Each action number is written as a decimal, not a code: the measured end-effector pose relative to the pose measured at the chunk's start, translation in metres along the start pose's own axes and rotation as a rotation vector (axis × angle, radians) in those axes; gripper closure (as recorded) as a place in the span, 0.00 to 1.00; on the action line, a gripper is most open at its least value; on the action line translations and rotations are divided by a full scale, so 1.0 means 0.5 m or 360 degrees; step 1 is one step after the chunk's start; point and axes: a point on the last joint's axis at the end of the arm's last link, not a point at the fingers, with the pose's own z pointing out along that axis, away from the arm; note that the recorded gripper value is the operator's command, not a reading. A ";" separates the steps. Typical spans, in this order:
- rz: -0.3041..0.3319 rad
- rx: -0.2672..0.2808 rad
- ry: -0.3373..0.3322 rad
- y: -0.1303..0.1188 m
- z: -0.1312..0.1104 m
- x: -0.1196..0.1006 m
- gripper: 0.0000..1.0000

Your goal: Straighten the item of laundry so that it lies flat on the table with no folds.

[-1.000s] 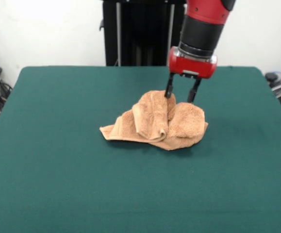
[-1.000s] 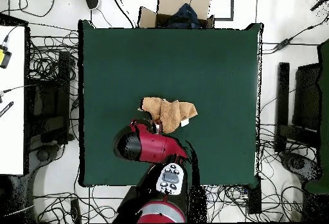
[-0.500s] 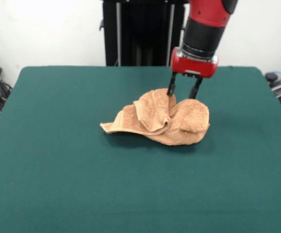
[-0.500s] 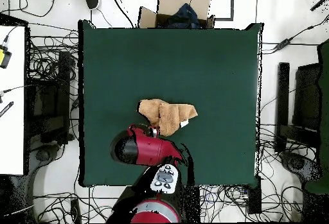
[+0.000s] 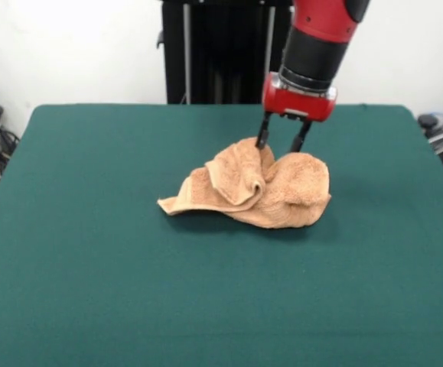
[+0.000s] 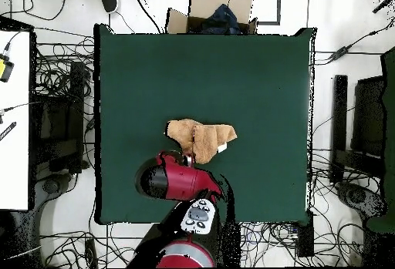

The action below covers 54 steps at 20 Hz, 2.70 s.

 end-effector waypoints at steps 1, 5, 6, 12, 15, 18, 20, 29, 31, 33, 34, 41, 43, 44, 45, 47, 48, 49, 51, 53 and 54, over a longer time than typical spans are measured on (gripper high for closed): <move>0.0002 0.0008 0.0004 -0.005 0.004 0.003 0.00; 0.0012 0.0016 0.0006 -0.013 0.019 0.007 0.00; 0.0014 0.0017 0.0007 -0.016 0.022 0.008 0.00; 0.0031 0.0028 0.0019 -0.032 0.047 0.003 0.00; 0.0034 0.0041 0.0012 -0.041 0.060 -0.009 0.00; 0.0035 0.0054 -0.0003 -0.051 0.073 -0.026 0.00; 0.0031 0.0058 -0.0009 -0.055 0.078 -0.032 0.00; -0.0035 0.0072 -0.0032 -0.066 0.103 -0.044 1.00; -0.0041 0.0073 -0.0038 -0.069 0.105 -0.046 1.00; -0.0047 0.0075 -0.0046 -0.072 0.107 -0.049 1.00; -0.0049 0.0077 -0.0050 -0.073 0.108 -0.050 1.00; -0.0047 0.0080 -0.0058 -0.081 0.112 -0.052 1.00; -0.0047 0.0080 -0.0058 -0.081 0.112 -0.052 1.00; -0.0048 0.0080 -0.0059 -0.081 0.111 -0.052 1.00; -0.0047 0.0080 -0.0059 -0.081 0.111 -0.053 1.00; -0.0047 0.0080 -0.0063 -0.081 0.109 -0.054 1.00; -0.0046 0.0080 -0.0064 -0.081 0.107 -0.056 1.00; -0.0045 0.0079 -0.0063 -0.082 0.104 -0.057 1.00; -0.0043 0.0076 -0.0043 -0.081 0.090 -0.061 1.00; -0.0044 0.0073 -0.0016 -0.080 0.078 -0.063 1.00; -0.0045 0.0071 -0.0005 -0.078 0.071 -0.065 1.00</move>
